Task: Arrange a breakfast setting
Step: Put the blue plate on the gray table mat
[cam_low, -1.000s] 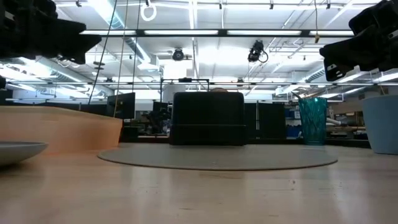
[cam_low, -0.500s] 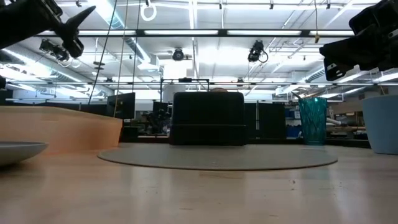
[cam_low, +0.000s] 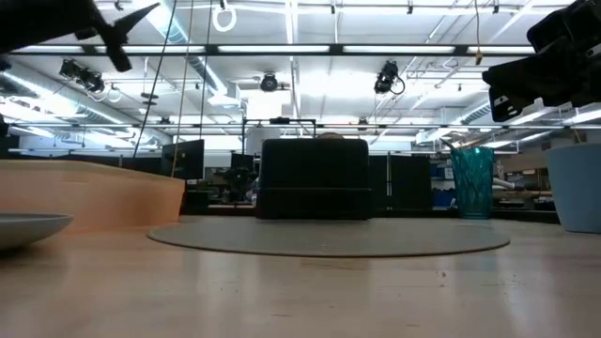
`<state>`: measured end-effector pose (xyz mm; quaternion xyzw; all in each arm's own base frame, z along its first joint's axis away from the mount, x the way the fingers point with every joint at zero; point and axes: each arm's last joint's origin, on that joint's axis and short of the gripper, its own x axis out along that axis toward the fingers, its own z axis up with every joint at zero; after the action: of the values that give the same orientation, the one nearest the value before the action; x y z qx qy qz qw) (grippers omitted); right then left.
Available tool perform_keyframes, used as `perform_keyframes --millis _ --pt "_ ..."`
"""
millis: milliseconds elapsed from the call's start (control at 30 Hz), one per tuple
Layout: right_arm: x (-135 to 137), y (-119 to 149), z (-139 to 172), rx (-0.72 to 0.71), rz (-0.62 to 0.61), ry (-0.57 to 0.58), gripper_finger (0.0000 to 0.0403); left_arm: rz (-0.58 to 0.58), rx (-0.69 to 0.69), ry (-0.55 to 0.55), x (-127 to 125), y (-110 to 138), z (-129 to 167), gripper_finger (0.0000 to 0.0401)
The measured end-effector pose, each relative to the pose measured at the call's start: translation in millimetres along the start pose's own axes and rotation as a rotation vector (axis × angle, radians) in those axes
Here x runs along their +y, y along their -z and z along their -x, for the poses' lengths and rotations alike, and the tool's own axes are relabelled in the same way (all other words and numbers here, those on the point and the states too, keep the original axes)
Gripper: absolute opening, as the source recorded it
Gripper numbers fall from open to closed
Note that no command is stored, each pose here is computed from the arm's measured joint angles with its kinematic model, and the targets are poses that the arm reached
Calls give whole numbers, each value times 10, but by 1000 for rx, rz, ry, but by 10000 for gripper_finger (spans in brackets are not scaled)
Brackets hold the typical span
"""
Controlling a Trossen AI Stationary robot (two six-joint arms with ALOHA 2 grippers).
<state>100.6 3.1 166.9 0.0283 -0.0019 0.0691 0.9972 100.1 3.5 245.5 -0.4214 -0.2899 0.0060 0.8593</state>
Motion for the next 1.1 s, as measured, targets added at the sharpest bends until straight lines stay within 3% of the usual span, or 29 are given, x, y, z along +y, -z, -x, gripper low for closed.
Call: perform_keyframes --millis 133,300,500,667,867,1100 --pt "0 -2 0 -1 0 0 50 54 117 -58 -98 120 -319 237" --pt "0 -2 0 -1 0 0 50 171 324 -118 -309 440 -728 237" --pt "0 -2 0 -1 0 0 50 269 531 -185 -807 872 -1218 237" --pt "0 -1 0 0 0 0 50 281 700 -333 -1202 1232 -1485 237" --pt "0 -1 0 0 0 0 50 248 916 -586 -1492 1657 -1498 237" --pt "0 0 0 0 0 0 50 188 1071 -988 -1443 2101 -1159 237"
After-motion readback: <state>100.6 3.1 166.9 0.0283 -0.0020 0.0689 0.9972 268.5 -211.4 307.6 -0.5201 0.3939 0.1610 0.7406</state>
